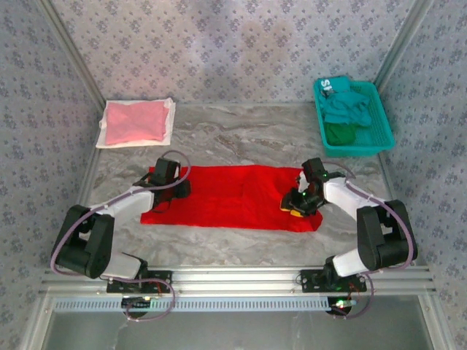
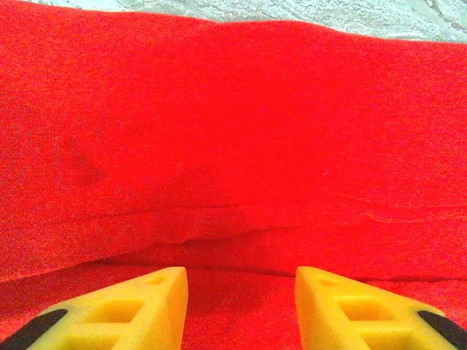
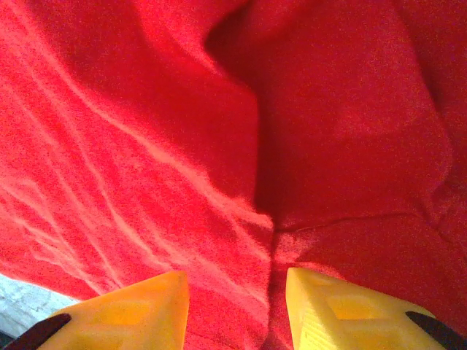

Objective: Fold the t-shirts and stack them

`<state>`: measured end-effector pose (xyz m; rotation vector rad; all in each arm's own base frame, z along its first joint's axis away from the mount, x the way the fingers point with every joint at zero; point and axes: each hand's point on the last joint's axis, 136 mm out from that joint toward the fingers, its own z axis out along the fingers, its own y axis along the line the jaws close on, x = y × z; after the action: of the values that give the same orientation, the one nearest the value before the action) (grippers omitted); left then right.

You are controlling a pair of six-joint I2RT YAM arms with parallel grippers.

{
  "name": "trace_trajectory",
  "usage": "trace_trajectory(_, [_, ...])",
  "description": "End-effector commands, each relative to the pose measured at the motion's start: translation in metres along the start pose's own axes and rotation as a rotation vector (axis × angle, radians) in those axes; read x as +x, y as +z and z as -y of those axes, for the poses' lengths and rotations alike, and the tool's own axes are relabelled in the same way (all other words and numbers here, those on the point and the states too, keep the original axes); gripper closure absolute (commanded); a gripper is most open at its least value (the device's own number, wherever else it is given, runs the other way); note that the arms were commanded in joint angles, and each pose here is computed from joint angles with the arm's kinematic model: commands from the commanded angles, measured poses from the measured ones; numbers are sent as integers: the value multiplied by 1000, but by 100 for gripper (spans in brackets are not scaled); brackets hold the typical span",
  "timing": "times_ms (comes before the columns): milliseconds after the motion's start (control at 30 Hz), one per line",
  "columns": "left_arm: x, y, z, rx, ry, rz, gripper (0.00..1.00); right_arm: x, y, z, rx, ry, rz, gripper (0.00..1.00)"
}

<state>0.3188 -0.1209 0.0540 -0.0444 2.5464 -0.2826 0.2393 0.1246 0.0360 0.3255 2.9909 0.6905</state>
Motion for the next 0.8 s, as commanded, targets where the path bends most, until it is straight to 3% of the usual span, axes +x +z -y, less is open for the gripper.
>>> trace_trajectory(0, [-8,1,5,17,15,6,57,-9,-1,5,11,25,42,58])
trace_trajectory(200, [-8,1,6,24,7,6,57,-27,10,6,-12,13,73,59])
trace_trajectory(667, [-9,1,-5,-18,-30,9,57,-36,-4,-8,-45,-36,121,100])
trace_trajectory(767, [-15,-2,-12,-35,-51,26,56,-35,-8,-5,-40,-27,123,100])
